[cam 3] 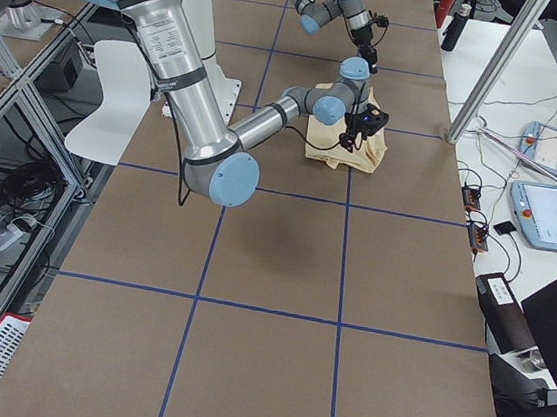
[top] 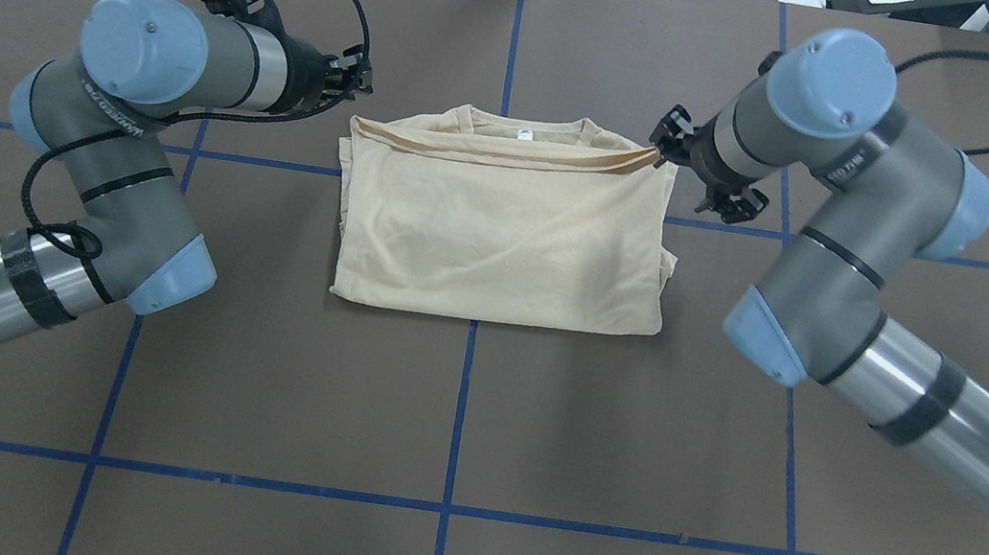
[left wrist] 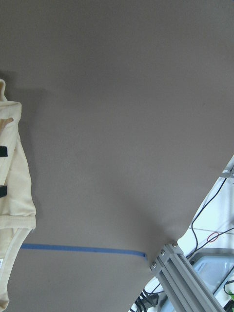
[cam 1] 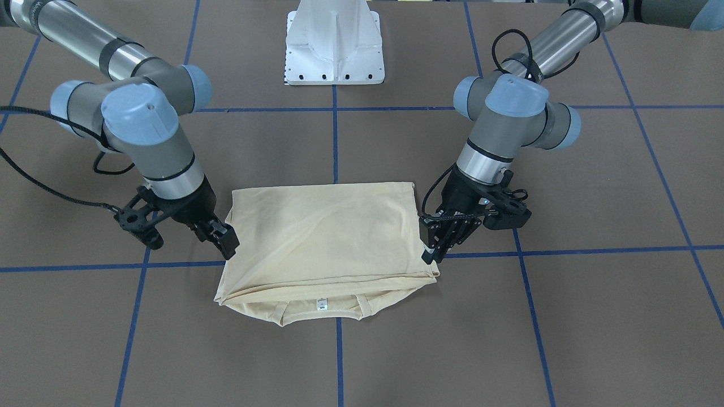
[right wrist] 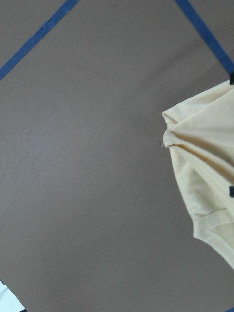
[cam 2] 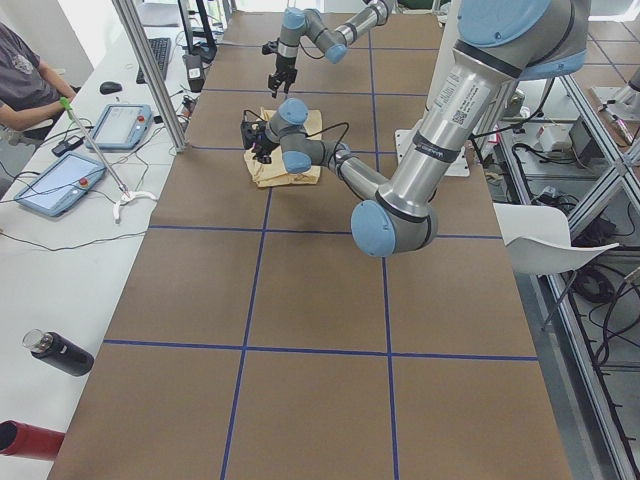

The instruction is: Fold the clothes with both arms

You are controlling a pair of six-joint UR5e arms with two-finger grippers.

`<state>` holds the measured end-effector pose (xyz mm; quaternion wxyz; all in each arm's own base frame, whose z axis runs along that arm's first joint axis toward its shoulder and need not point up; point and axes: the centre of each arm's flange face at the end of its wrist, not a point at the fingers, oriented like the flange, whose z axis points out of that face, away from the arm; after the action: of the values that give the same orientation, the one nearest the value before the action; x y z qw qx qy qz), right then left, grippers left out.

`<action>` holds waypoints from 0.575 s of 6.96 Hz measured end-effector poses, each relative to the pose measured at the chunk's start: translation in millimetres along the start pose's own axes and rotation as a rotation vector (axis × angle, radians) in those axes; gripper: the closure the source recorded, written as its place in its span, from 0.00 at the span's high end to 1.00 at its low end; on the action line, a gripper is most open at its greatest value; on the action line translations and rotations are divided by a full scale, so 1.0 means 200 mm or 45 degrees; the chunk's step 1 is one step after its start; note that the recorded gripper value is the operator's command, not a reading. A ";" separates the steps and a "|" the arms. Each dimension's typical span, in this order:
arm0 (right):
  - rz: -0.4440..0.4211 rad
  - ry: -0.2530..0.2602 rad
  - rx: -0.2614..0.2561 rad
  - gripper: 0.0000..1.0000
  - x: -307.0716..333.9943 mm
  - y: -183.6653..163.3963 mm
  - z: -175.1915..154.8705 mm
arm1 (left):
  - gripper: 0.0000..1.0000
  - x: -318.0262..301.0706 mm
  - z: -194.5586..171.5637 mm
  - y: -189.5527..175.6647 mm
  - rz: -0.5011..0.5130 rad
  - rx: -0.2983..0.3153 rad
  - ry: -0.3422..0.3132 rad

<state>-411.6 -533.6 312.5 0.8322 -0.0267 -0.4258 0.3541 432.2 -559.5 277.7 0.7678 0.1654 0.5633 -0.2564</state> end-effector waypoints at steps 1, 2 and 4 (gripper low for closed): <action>0.044 0.000 -0.015 0.74 0.17 0.12 -0.03 | 0.32 0.00 -0.06 0.01 0.003 0.003 0.022; 0.110 0.004 0.002 0.73 0.25 0.27 0.00 | 0.32 -0.01 -0.09 0.01 0.003 0.005 0.031; 0.218 -0.028 0.047 0.73 0.31 0.55 0.04 | 0.32 -0.01 -0.10 0.01 0.002 0.006 0.035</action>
<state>-455.5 -415.8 322.0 0.7945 -0.0436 -0.4246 0.4320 417.0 -545.9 272.6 0.7598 0.1712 0.5731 -0.2550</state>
